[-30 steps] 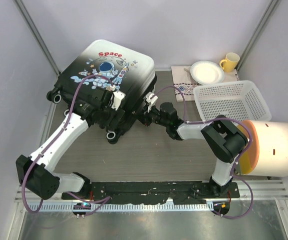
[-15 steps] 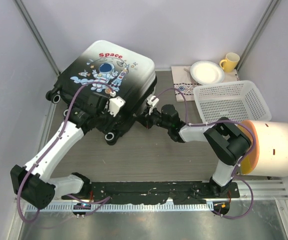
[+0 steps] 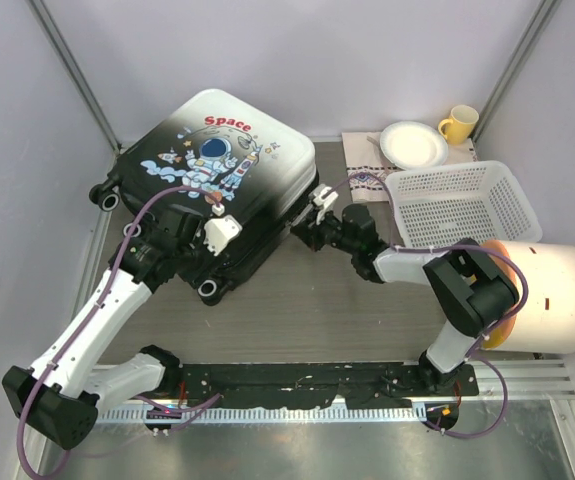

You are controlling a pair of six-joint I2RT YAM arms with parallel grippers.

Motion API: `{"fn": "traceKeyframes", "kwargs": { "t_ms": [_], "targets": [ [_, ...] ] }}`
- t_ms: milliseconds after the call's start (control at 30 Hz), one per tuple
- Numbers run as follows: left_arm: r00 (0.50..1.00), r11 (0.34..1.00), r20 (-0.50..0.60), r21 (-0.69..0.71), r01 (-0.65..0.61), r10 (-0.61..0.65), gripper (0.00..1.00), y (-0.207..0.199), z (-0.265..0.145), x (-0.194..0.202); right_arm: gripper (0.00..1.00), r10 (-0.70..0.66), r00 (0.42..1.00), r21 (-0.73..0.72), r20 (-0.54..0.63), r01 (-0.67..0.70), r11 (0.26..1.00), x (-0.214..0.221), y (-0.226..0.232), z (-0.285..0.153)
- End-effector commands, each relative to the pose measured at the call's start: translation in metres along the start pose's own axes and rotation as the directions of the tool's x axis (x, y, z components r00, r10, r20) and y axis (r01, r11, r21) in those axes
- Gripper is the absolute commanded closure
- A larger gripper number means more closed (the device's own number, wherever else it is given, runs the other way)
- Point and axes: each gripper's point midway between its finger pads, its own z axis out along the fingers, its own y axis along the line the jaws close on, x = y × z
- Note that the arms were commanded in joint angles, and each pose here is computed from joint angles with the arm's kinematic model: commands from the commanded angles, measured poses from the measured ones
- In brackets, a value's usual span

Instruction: Open, take out, and arrange the luggage

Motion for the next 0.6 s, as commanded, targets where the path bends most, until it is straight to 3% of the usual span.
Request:
{"fn": "traceKeyframes", "kwargs": {
  "t_ms": [0,267,300,567],
  "targets": [
    [0.979,0.997,-0.198,0.059,-0.046,0.057,1.0,-0.01,-0.001,0.049,0.99,-0.089,0.994,0.142,0.055,0.081,0.987,-0.026,-0.074,-0.019],
    [0.976,0.996,-0.206,0.059,-0.064,0.074,1.0,-0.01,0.001,0.054,0.99,-0.169,0.983,0.331,0.069,0.138,0.934,-0.047,-0.207,-0.032],
    [0.975,0.996,-0.208,0.059,-0.067,0.078,1.0,-0.009,0.001,0.055,0.99,-0.198,0.976,0.336,0.095,0.156,0.929,-0.065,-0.216,-0.026],
    [0.97,0.994,-0.222,0.068,-0.091,0.104,1.0,-0.009,0.004,0.06,0.99,-0.265,0.956,0.324,0.129,0.212,0.922,-0.075,-0.254,0.011]
  ]
}}
